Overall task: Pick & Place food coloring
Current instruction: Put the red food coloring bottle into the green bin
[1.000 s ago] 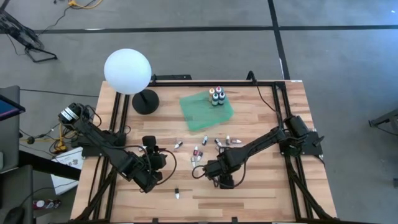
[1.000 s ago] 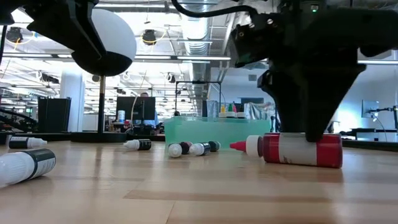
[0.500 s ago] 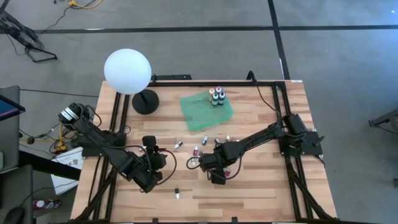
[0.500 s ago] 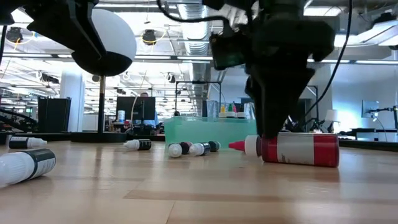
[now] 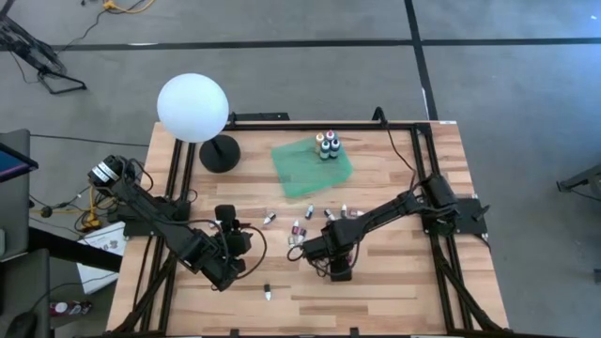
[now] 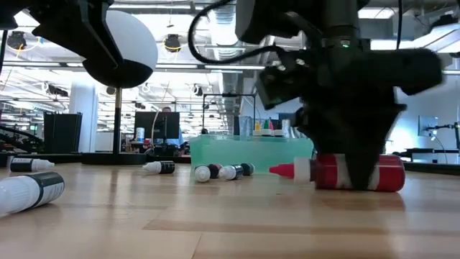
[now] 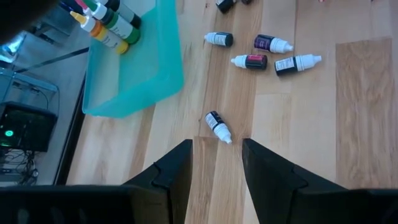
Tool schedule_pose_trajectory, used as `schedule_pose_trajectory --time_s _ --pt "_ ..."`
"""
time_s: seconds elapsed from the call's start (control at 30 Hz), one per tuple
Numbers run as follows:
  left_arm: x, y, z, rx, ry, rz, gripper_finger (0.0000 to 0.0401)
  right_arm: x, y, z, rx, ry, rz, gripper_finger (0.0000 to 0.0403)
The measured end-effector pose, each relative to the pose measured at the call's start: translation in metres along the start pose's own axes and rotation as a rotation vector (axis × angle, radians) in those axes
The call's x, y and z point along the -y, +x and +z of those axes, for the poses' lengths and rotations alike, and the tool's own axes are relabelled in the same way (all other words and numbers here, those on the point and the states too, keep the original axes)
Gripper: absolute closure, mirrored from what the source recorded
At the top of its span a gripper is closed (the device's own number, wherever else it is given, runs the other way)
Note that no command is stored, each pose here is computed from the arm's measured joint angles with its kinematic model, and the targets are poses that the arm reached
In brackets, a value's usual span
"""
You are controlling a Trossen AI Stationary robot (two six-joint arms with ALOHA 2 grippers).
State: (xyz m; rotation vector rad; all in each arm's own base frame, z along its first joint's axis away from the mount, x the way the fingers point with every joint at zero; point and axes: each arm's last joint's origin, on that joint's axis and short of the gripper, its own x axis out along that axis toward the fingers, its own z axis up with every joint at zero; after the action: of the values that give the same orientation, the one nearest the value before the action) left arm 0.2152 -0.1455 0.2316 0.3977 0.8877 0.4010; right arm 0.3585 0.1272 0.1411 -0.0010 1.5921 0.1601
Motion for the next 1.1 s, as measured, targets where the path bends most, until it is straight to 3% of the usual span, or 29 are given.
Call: schedule_pose_trajectory --time_s 0.27,0.73,1.1 --pt "0.0 0.0 0.001 0.011 -0.003 0.01 0.0267 0.004 -0.013 0.01 0.078 0.016 0.021 0.0205" --pt "0.0 0.0 0.001 0.011 -0.003 0.011 0.0267 0.01 -0.014 0.021 0.167 -0.034 0.037 0.0199" --pt "0.0 0.0 0.001 0.01 -0.004 0.01 0.0267 0.012 -0.014 0.019 0.145 -0.039 0.031 0.0213"
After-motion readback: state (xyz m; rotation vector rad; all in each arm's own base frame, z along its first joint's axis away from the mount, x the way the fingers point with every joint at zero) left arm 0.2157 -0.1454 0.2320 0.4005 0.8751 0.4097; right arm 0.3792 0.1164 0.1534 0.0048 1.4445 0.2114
